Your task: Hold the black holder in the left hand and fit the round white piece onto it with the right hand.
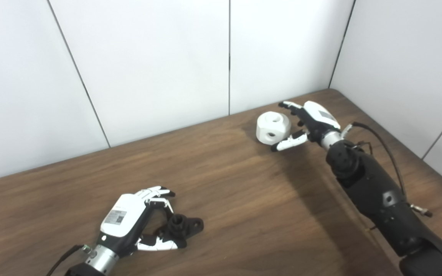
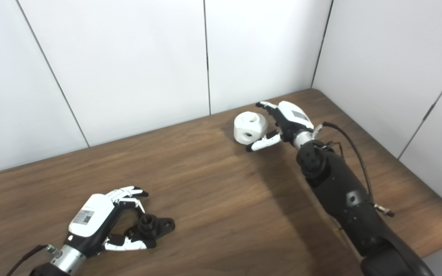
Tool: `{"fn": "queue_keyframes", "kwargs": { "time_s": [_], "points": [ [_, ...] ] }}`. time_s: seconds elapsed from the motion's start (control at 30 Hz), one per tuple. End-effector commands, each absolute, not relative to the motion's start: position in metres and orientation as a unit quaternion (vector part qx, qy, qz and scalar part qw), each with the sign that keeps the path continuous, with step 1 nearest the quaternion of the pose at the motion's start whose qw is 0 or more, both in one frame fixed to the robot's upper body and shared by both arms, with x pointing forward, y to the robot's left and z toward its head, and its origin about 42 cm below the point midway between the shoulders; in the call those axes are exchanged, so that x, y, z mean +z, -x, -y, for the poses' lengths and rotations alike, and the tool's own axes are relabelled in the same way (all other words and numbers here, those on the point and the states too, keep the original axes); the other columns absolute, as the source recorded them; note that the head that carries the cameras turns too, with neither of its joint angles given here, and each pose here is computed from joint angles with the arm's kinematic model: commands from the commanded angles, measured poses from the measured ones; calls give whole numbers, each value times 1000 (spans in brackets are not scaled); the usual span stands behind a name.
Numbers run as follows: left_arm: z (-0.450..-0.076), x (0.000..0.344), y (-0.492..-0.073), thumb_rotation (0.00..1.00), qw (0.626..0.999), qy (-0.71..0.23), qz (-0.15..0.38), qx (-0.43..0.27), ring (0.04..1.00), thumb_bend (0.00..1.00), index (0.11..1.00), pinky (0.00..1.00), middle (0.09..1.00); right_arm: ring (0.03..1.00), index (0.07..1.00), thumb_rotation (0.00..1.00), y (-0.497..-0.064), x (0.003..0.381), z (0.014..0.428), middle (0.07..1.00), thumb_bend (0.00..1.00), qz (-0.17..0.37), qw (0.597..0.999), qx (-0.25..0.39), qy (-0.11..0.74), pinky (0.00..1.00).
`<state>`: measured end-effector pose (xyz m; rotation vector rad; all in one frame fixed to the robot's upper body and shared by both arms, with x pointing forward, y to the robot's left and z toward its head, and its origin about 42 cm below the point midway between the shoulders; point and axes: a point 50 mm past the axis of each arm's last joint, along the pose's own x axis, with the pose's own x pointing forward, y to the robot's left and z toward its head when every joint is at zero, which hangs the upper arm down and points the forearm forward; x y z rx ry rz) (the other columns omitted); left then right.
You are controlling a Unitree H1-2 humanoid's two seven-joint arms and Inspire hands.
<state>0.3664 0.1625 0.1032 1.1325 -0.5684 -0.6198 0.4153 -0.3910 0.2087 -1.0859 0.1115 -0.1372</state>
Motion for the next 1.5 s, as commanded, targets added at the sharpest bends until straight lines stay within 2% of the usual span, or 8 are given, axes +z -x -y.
{"fn": "queue_keyframes", "kwargs": {
  "time_s": [0.0, 0.83, 1.07, 1.1, 1.13, 1.17, 1.27, 1.47],
  "points": [
    [-214, 41, -334, 55, 726, -593, 126, -324, 839, 525, 482, 778, 791, 860, 867, 404, -429, 239, 388, 911, 1000, -9, 846, -89, 526, 703],
    [-214, 37, -329, 55, 735, -584, 126, -321, 841, 525, 481, 789, 792, 840, 823, 375, -442, 222, 379, 888, 981, -3, 853, -108, 511, 667],
    [-215, 35, -330, 55, 736, -582, 127, -321, 840, 525, 480, 784, 790, 748, 616, 232, -442, 217, 371, 778, 845, 33, 851, -177, 493, 598],
    [-215, 35, -330, 55, 737, -582, 128, -319, 839, 525, 480, 783, 789, 740, 554, 190, -442, 216, 370, 761, 688, 40, 851, -185, 490, 596],
    [-215, 35, -330, 55, 738, -582, 129, -317, 835, 525, 481, 777, 786, 735, 513, 162, -442, 215, 369, 742, 590, 46, 848, -195, 490, 599],
    [-215, 35, -331, 55, 739, -580, 129, -317, 834, 525, 481, 776, 786, 725, 498, 152, -443, 214, 367, 727, 556, 53, 842, -206, 495, 595],
    [-215, 36, -331, 54, 740, -580, 131, -316, 837, 525, 481, 781, 787, 715, 482, 141, -444, 214, 363, 693, 523, 60, 834, -224, 501, 625],
    [-214, 37, -332, 55, 739, -582, 134, -314, 836, 525, 481, 781, 787, 692, 480, 141, -445, 210, 357, 680, 520, 59, 834, -234, 496, 581]
  ]
}}
